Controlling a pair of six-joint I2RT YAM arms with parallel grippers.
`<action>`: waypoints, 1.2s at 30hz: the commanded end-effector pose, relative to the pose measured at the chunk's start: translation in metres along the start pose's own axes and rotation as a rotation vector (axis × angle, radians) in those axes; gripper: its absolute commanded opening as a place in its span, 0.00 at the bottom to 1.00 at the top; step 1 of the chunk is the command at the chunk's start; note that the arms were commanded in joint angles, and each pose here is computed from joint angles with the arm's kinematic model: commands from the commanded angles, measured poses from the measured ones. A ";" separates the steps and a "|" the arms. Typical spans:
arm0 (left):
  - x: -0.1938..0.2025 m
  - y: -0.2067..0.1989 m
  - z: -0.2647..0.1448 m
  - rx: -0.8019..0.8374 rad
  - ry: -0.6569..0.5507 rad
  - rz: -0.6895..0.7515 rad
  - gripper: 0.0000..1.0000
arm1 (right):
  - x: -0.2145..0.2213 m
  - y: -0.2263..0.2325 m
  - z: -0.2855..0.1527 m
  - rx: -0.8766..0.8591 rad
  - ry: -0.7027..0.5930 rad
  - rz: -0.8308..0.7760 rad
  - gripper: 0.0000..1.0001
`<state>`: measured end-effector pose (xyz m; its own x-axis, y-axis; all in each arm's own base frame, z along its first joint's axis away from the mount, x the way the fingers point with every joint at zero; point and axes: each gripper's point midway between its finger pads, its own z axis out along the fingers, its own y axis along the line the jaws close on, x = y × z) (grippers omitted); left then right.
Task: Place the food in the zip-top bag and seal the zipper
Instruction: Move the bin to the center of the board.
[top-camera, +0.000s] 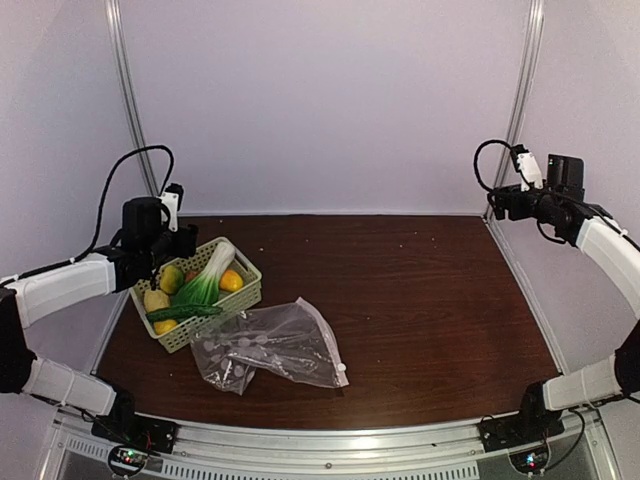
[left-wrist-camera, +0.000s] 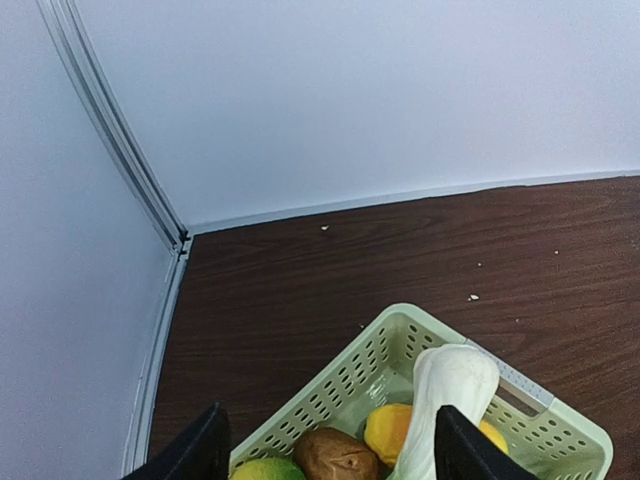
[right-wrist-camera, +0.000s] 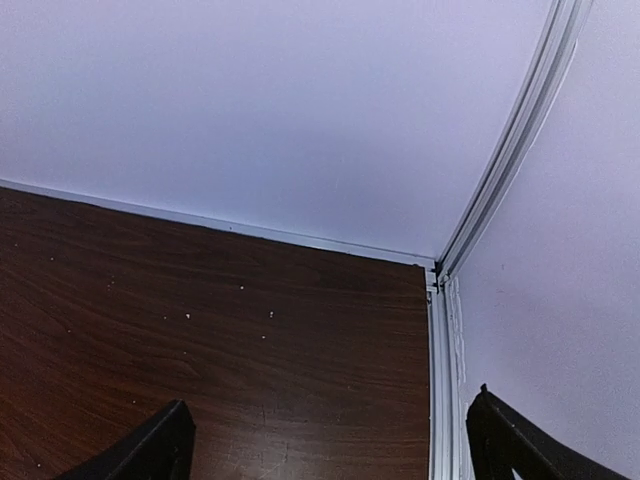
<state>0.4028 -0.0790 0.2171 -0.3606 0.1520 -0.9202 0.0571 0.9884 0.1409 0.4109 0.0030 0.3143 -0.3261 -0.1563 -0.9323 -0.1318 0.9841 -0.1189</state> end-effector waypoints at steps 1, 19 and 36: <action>-0.022 0.004 -0.006 0.015 -0.112 -0.077 0.72 | 0.032 -0.010 0.006 0.057 0.101 0.017 0.98; 0.016 0.060 -0.038 -0.284 0.161 -0.301 0.68 | 0.097 0.060 0.019 -0.330 0.122 0.046 0.98; 0.123 0.094 -0.076 -0.423 0.475 -0.589 0.62 | 0.111 0.074 0.018 -0.408 0.124 0.002 0.95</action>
<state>0.3143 0.0233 0.1729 -0.5597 -0.3955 -0.7282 -0.5131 0.8554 -0.0703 0.3809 0.0558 0.2042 -0.4229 -0.1664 -0.8908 -0.4440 0.8950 0.0436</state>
